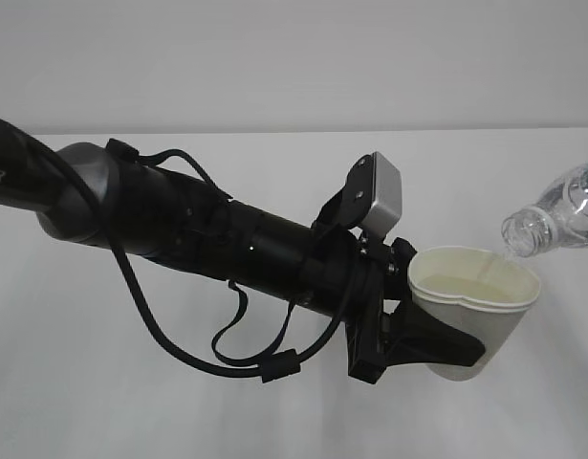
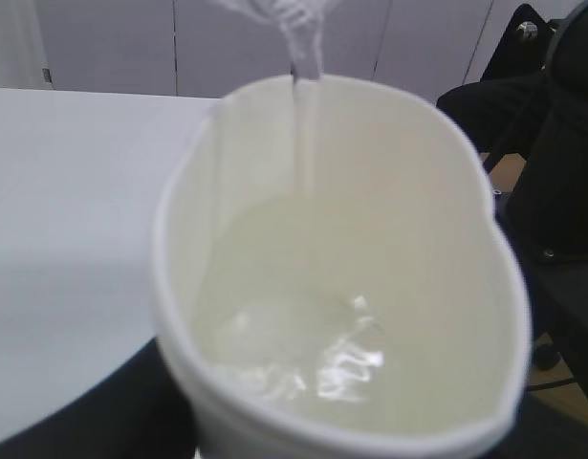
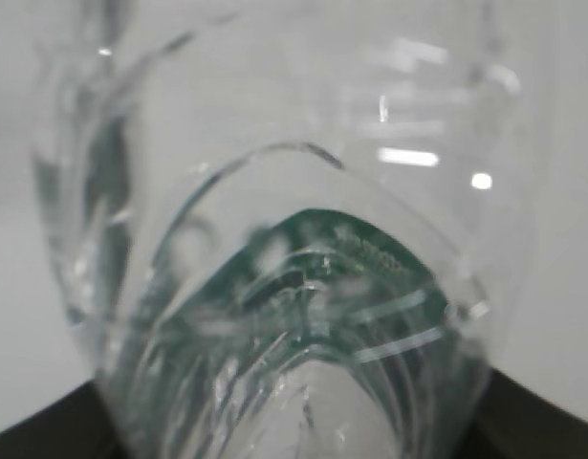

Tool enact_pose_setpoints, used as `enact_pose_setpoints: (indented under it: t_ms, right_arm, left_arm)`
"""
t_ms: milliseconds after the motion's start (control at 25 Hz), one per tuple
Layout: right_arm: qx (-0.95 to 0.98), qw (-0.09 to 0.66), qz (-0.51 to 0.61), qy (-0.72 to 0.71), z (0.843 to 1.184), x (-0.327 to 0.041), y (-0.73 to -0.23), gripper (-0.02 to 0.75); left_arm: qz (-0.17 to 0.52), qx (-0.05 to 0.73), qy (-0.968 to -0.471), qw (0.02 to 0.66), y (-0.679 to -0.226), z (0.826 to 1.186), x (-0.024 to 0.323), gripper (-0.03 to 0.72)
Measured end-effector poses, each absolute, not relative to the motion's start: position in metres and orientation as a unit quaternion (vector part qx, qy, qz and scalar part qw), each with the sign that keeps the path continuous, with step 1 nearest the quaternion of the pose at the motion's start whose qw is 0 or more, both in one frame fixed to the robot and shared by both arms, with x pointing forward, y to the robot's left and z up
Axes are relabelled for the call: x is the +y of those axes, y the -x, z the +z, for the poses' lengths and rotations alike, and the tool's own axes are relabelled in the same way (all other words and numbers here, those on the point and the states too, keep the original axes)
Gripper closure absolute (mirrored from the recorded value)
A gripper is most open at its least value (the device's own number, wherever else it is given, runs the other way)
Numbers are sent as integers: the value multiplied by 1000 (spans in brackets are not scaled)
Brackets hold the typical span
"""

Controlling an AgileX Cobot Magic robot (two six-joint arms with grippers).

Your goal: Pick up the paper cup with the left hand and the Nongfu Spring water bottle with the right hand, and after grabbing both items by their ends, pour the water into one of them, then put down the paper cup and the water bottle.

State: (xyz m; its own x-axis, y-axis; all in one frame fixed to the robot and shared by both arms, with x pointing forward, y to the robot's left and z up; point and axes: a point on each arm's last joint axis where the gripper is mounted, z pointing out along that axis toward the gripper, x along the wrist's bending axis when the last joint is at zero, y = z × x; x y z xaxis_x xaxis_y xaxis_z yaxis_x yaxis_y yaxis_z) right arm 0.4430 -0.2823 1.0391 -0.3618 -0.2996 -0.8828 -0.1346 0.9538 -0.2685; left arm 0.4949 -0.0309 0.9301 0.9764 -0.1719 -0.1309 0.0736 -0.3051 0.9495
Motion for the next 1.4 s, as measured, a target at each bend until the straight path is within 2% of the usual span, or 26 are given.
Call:
enact_pose_setpoints:
  t_ms: [1400]
  right_arm:
    - [823, 550, -70, 125, 1039, -282, -443, 309]
  left_arm:
    - [-104, -32, -802, 588, -495, 930, -31, 279]
